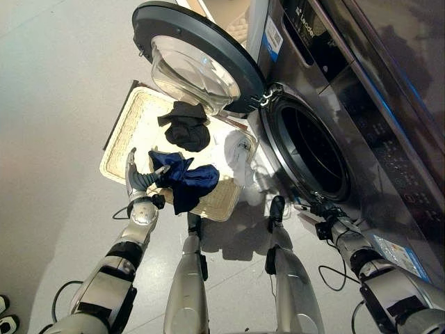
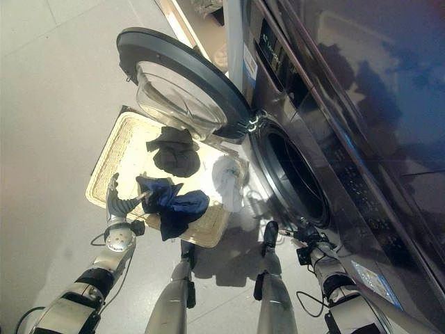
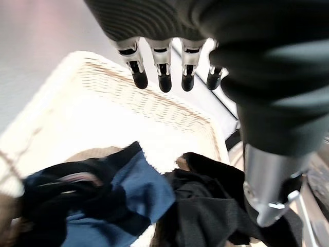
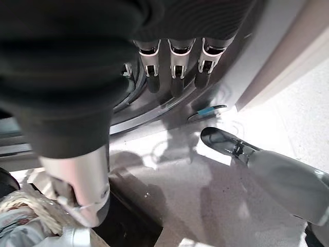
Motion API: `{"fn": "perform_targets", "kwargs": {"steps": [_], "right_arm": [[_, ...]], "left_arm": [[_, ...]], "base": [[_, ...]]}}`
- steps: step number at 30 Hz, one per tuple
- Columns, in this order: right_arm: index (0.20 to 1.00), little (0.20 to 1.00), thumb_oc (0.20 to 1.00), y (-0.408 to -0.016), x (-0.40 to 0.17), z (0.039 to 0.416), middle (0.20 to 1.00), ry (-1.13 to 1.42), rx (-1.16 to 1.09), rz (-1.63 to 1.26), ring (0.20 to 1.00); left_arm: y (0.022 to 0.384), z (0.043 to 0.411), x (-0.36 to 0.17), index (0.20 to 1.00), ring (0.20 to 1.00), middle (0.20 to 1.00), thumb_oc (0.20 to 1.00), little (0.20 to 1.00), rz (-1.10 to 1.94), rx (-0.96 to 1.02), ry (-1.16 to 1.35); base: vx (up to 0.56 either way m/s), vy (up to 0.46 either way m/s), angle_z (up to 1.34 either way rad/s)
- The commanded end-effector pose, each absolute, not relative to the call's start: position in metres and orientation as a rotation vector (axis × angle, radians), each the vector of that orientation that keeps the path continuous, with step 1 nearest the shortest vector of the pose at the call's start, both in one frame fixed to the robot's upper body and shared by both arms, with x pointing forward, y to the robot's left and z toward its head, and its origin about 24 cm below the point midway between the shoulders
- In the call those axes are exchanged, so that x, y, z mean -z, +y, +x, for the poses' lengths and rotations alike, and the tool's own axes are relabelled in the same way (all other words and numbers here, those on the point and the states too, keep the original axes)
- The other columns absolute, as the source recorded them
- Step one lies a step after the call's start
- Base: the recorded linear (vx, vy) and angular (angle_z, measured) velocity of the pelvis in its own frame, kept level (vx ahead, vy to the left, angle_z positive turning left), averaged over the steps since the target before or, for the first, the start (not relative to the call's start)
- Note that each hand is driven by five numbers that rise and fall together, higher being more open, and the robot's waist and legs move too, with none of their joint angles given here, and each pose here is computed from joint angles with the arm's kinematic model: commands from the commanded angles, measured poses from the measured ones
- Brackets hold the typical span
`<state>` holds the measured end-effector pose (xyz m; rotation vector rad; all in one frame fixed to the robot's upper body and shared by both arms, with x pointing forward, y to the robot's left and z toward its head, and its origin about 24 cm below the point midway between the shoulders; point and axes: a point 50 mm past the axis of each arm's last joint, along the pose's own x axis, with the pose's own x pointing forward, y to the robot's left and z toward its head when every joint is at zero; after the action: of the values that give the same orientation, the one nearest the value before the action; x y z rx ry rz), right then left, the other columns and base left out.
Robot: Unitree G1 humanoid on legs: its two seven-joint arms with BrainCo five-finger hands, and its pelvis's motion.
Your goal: Put the clothes into the washing machine.
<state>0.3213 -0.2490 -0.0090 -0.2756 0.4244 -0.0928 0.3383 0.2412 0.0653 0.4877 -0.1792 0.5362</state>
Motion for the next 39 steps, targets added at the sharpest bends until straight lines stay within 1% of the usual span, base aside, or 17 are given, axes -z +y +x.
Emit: {"fn": "perform_targets", "kwargs": {"steps": [1,12,13,17,19,25,32,39], "right_arm": [[1.000,1.000,1.000,-0.258,-0.015,0.332,1.000,0.317,0.104,-0.294,1.000],[1.000,1.000,1.000,-0.260,-0.052,0.349,1.000,0.201,0.075,-0.349,1.000],[1.000,1.000,1.000,-0.260,-0.052,0.349,1.000,0.201,0.075,-0.349,1.000],[1.000,1.000,1.000,-0.266,-0.070,0.356,1.000,0.143,0.079,-0.378,1.000],[1.000,1.000,1.000,-0.266,-0.075,0.358,1.000,0.130,0.079,-0.382,1.000],[1.000,1.000,1.000,-0.266,-0.093,0.365,1.000,0.079,0.079,-0.410,1.000],[1.000,1.000,1.000,-0.266,-0.112,0.371,1.000,0.029,0.079,-0.434,1.000],[1.000,1.000,1.000,-0.259,-0.124,0.379,1.000,-0.009,0.069,-0.429,1.000]], "left_arm": [[0.253,0.344,-0.104,1.000,1.000,1.000,1.000,1.000,0.750,-0.579,-0.375],[0.252,0.359,-0.135,1.000,1.000,1.000,1.000,1.000,1.087,-0.527,-0.495],[0.252,0.359,-0.135,1.000,1.000,1.000,1.000,1.000,1.087,-0.527,-0.495],[0.256,0.365,-0.139,1.000,1.000,1.000,1.000,1.000,1.284,-0.464,-0.484],[0.257,0.366,-0.140,1.000,1.000,1.000,1.000,1.000,1.314,-0.452,-0.477],[0.264,0.368,-0.133,1.000,1.000,1.000,1.000,1.000,1.425,-0.403,-0.387],[0.274,0.375,-0.147,1.000,1.000,1.000,1.000,1.000,1.463,-0.409,-0.306],[0.283,0.381,-0.146,1.000,1.000,1.000,1.000,1.000,1.455,-0.415,-0.113]], "base": [[-0.06,-0.056,0.08],[-0.02,-0.006,0.03],[-0.02,0.009,0.08],[-0.02,0.029,0.04],[-0.01,0.034,-0.03],[-0.01,0.022,0.02],[-0.01,0.024,0.02],[0.00,0.001,0.04]]}}
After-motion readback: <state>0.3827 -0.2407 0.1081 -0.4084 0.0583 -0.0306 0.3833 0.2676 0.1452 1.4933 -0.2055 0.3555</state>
